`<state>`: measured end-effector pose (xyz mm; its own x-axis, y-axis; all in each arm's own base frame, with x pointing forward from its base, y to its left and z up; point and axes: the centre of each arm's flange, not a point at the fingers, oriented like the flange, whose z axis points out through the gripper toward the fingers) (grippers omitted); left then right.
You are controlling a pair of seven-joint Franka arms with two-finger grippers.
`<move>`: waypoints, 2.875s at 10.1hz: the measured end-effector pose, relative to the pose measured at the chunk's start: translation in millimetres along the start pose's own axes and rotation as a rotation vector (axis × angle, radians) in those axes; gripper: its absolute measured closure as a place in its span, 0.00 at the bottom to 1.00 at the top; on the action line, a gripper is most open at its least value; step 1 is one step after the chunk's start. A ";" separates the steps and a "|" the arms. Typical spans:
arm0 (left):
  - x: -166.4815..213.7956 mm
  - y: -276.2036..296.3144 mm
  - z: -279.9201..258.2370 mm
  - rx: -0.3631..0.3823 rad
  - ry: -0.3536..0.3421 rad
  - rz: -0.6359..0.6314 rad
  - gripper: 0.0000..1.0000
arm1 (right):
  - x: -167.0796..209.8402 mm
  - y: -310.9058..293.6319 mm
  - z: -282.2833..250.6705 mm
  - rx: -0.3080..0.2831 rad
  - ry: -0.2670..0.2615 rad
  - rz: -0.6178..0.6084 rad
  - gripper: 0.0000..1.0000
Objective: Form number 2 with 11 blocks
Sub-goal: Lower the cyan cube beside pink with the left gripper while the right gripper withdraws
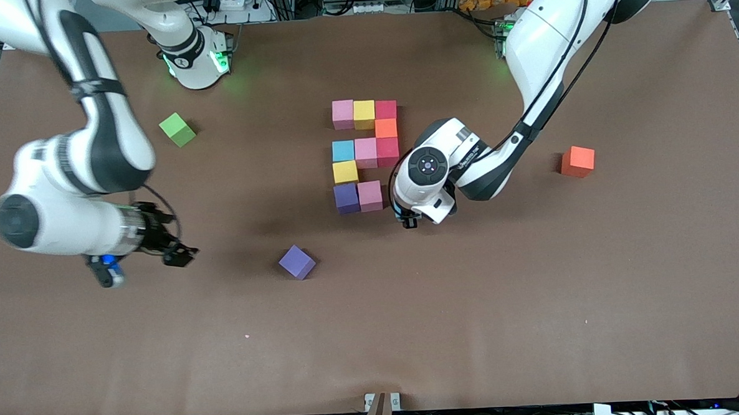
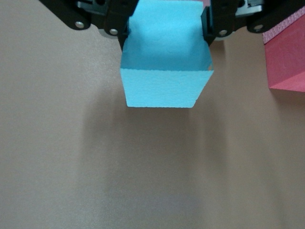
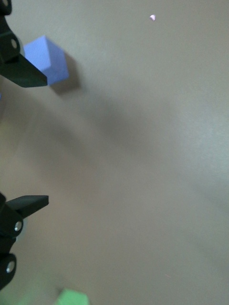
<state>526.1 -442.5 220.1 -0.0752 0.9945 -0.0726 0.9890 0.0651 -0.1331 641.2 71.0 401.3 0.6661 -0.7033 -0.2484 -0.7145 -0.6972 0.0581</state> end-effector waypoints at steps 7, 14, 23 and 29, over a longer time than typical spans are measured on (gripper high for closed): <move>-7.7 -21.8 20.1 -0.074 -0.033 0.059 0.44 | -56.9 75.4 -0.1 -0.110 0.011 -0.683 0.00; -1.9 -42.8 22.9 -0.084 -0.032 0.084 0.44 | -100.7 91.9 -170.5 -0.087 0.325 -0.820 0.00; -7.4 -51.5 25.5 -0.100 -0.066 0.056 0.44 | -58.9 149.6 -237.3 0.010 0.246 -0.872 0.00; -15.4 -62.5 28.4 -0.098 -0.072 0.024 0.44 | -45.6 131.6 -235.7 0.010 0.232 -0.813 0.00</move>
<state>461.8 -464.2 201.4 -0.0573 0.9876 -0.1461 0.9980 0.0530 -0.0330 567.2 -21.4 648.1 1.0000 0.0053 -0.0046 0.0050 -0.9981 -0.0616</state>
